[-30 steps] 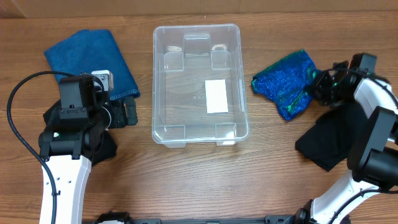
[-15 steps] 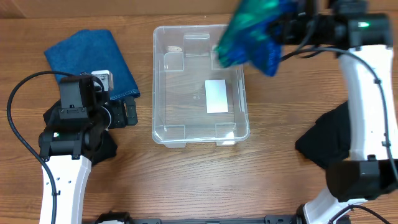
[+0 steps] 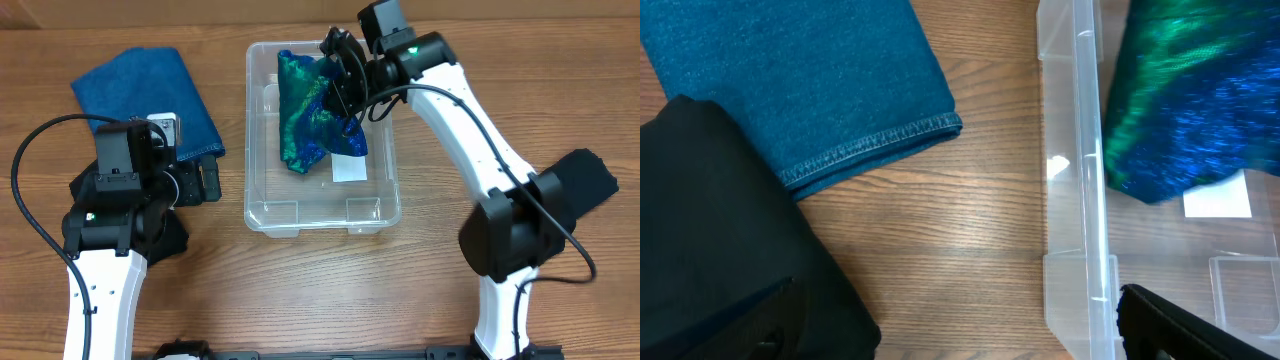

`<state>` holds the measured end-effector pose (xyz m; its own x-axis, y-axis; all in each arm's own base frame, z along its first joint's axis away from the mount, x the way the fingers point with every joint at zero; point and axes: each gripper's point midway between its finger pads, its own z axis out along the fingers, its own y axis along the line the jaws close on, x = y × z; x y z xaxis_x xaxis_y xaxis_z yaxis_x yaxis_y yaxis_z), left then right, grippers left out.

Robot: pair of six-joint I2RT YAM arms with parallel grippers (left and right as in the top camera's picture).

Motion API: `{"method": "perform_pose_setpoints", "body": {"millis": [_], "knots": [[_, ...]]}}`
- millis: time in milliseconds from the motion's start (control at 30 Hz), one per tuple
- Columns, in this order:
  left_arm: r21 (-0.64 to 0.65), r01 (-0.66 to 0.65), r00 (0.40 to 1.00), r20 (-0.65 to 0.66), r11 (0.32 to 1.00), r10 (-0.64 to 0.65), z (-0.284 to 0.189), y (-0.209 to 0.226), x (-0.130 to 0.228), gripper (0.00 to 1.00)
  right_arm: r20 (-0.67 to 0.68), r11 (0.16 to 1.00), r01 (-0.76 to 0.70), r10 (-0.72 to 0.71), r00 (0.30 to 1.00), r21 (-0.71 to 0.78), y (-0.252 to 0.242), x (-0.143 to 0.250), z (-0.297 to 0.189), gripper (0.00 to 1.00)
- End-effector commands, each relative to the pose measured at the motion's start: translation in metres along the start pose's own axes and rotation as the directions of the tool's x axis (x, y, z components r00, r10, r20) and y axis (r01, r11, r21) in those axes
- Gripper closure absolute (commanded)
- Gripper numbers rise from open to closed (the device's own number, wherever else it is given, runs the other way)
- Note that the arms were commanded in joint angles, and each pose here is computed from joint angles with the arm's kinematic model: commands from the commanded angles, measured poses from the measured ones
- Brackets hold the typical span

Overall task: Pack container
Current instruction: 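Lower the sequined cloth into the clear bin and release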

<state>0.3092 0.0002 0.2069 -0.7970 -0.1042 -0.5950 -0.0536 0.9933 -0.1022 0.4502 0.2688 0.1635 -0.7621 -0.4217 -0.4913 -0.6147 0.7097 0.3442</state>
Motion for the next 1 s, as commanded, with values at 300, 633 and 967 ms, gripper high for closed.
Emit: {"method": "perform_pose_setpoints", "body": {"millis": [300,633,967], "knots": [[-0.004,-0.015,1.000,0.027,1.000,0.015,-0.007,0.001,-0.010,0.00,0.072,0.992,0.067,-0.059,0.996,-0.108,0.012,-0.016,0.006,0.96],[-0.003,-0.014,1.000,0.028,1.000,0.014,-0.007,0.001,-0.010,0.00,0.013,0.991,0.049,-0.048,0.999,-0.121,0.008,-0.002,0.040,0.59],[-0.004,-0.015,0.999,0.028,1.000,0.015,-0.007,0.001,-0.010,0.00,0.020,0.963,-0.077,0.074,0.997,0.260,-0.057,-0.008,0.008,0.00]]}}
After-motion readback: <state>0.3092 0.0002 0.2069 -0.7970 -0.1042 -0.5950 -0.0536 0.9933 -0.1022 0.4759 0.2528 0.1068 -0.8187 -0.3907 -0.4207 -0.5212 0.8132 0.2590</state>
